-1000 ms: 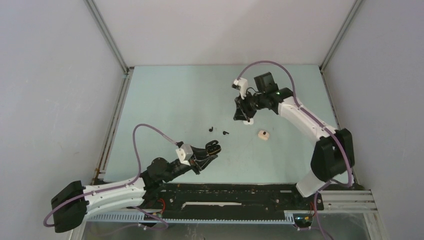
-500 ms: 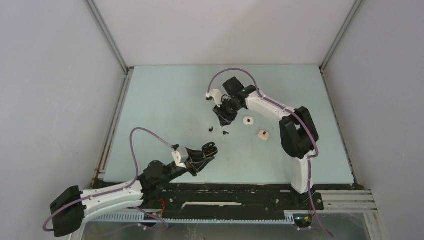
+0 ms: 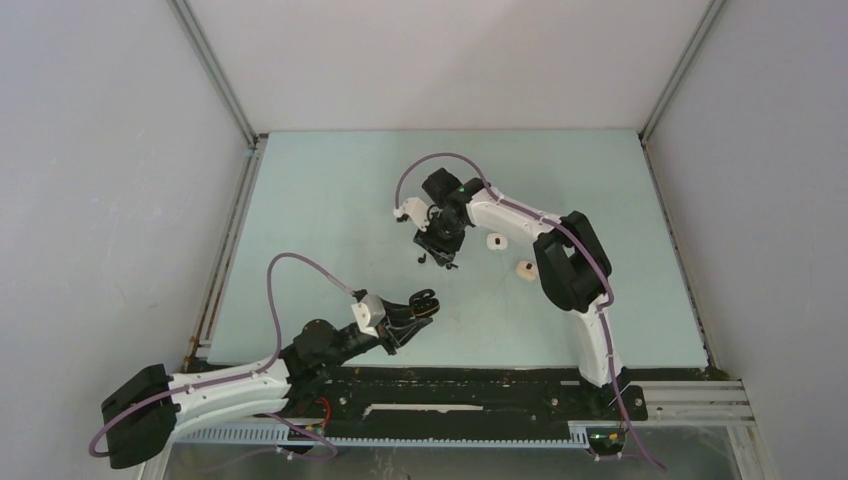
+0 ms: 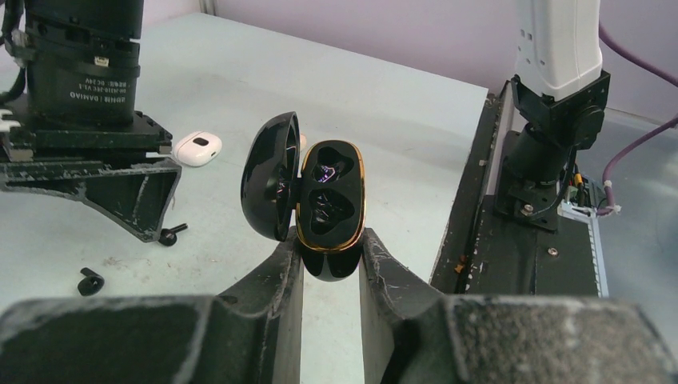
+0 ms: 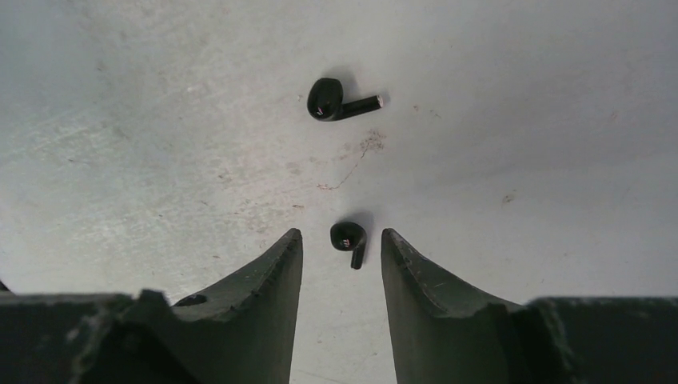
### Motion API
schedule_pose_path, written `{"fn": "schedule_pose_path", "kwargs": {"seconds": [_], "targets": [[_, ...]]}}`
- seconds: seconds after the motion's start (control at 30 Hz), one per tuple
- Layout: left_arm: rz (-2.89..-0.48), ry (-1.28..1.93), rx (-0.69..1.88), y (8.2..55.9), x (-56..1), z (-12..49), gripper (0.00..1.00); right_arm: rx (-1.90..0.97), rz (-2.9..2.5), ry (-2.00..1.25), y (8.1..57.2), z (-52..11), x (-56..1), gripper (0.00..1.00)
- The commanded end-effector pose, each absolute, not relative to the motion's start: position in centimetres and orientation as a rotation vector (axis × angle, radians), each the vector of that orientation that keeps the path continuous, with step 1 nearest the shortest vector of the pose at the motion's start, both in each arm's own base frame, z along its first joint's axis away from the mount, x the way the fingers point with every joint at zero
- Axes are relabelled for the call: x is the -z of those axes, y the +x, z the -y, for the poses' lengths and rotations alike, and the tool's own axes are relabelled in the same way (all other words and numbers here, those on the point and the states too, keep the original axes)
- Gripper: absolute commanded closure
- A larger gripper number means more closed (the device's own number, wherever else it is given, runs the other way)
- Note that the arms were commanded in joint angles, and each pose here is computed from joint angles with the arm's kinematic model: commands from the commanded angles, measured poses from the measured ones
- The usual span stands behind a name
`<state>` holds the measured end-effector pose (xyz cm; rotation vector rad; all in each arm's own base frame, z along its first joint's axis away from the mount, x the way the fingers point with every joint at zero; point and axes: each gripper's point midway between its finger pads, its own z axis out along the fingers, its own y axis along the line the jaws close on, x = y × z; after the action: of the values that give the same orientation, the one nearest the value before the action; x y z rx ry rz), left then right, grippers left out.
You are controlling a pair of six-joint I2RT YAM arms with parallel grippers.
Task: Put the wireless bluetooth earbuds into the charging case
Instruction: Pick up the right earbud from the center of the board.
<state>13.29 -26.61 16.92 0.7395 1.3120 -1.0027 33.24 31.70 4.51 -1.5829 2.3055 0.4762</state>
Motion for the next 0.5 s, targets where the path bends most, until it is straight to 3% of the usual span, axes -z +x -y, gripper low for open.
{"fn": "schedule_pose_path", "kwargs": {"seconds": [0.0,0.47], "targets": [[-1.326,0.777,0.991,12.7,-14.5,25.9,0.99,-0.392,-2.305,-1.604,34.3,-31.3,-4.2,0.55],[-1.338,0.787,0.991,12.7,-14.3,26.1,0.98,-0.372,-2.328,-1.647,33.8,-31.5,-2.3,0.56]]}}
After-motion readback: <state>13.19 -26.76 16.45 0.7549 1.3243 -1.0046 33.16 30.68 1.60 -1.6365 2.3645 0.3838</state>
